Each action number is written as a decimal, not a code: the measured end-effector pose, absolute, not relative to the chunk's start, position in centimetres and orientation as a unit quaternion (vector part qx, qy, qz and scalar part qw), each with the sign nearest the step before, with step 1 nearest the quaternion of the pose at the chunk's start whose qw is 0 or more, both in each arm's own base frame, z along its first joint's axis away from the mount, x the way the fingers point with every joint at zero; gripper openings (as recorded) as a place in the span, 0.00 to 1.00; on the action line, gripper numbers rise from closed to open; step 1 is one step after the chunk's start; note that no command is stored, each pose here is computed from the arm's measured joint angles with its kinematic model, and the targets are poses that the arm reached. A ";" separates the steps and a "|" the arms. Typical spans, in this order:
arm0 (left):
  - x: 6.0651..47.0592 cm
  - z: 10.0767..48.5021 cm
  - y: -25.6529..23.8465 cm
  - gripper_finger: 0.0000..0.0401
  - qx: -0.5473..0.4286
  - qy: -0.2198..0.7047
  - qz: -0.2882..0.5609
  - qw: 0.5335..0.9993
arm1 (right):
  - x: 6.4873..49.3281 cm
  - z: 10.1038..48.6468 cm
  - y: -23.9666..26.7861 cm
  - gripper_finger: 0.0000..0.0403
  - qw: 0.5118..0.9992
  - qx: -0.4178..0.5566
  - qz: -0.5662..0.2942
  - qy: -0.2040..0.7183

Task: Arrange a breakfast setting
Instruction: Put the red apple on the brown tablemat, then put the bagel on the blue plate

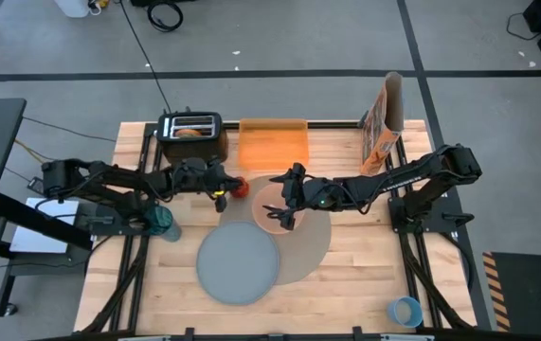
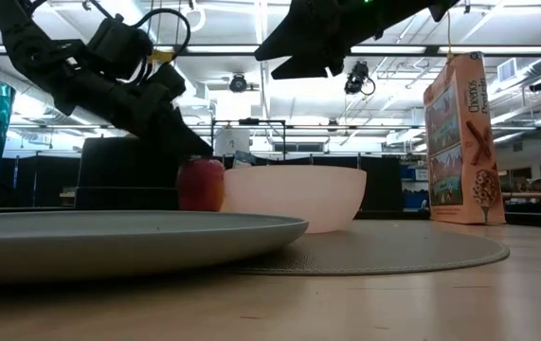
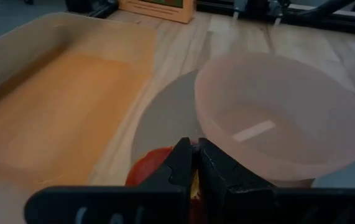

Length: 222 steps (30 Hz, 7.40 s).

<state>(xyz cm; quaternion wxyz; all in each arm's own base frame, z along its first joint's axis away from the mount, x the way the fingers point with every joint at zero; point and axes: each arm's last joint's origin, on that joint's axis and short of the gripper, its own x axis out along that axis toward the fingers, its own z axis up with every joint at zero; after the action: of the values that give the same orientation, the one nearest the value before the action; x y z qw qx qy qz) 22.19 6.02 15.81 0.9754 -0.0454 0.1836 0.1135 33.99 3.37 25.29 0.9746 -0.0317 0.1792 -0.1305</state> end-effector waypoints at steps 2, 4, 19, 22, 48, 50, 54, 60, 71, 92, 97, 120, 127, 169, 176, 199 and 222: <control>22.3 15.8 5.7 0.05 -0.046 0.185 0.112 0.975 | 34.0 25.3 3.4 0.96 0.975 -0.032 -0.131 0.179; 22.3 15.7 5.5 0.05 -0.041 0.192 0.119 0.973 | 34.0 25.3 3.4 0.96 0.975 -0.031 -0.130 0.179; 22.3 15.5 5.1 0.05 -0.051 0.200 0.123 0.971 | 34.0 25.3 3.4 0.96 0.976 -0.029 -0.119 0.179; 22.2 15.4 5.1 0.06 -0.052 0.208 0.123 0.969 | 34.0 25.3 3.4 0.96 0.976 -0.030 -0.119 0.179; 22.3 15.5 5.2 0.27 -0.070 0.197 0.128 0.969 | 34.0 25.3 3.5 0.96 0.976 -0.038 -0.116 0.181; 22.3 15.6 5.2 0.29 -0.069 0.196 0.127 0.970 | 34.0 25.3 3.6 0.96 0.976 -0.040 -0.114 0.182; 22.5 15.9 5.1 0.33 -0.067 0.176 0.117 0.975 | 33.9 25.3 3.9 0.96 0.976 -0.049 -0.110 0.183; 22.7 17.4 5.0 0.33 -0.046 0.131 0.087 0.986 | 33.8 25.1 4.5 0.96 0.975 -0.053 -0.102 0.190; 22.7 22.8 5.6 0.33 -0.018 0.122 0.103 0.987 | 33.0 26.3 4.9 0.96 0.978 -0.056 -0.094 0.180; 15.9 33.6 13.6 0.33 0.064 0.472 0.310 0.823 | 32.1 25.9 6.7 0.96 0.972 -0.063 -0.063 0.216; 14.5 34.2 16.4 0.33 0.051 0.512 0.302 0.802 | 32.1 25.9 6.8 0.96 0.973 -0.063 -0.057 0.216; 15.4 30.5 22.2 0.30 0.062 0.644 0.149 0.748 | 32.0 25.4 6.3 0.96 0.968 -0.049 -0.035 0.242; 15.9 29.2 22.8 0.23 0.030 0.661 0.133 0.738 | 31.9 25.3 6.8 0.96 0.967 -0.040 -0.031 0.248; 18.3 28.1 23.0 0.37 0.045 0.650 0.136 0.746 | 31.6 25.0 7.2 0.96 0.963 -0.031 -0.028 0.268; 18.4 27.9 23.2 0.28 0.049 0.657 0.142 0.739 | 31.5 24.9 7.4 0.96 0.961 -0.034 -0.025 0.272; 16.1 37.9 18.8 0.08 0.071 0.567 0.252 0.781 | 31.9 26.5 7.8 0.96 0.966 -0.056 -0.032 0.249; 20.2 32.8 6.9 0.09 -0.096 0.448 -0.018 0.889 | 32.5 28.1 8.0 0.96 0.974 -0.007 -0.066 0.218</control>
<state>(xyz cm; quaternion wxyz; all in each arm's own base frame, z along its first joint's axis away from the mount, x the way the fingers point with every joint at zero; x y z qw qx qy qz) 20.23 6.88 32.76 0.8888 -0.0961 0.4478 -0.0178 32.53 8.02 28.10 0.9737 -0.0074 0.2180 -0.0665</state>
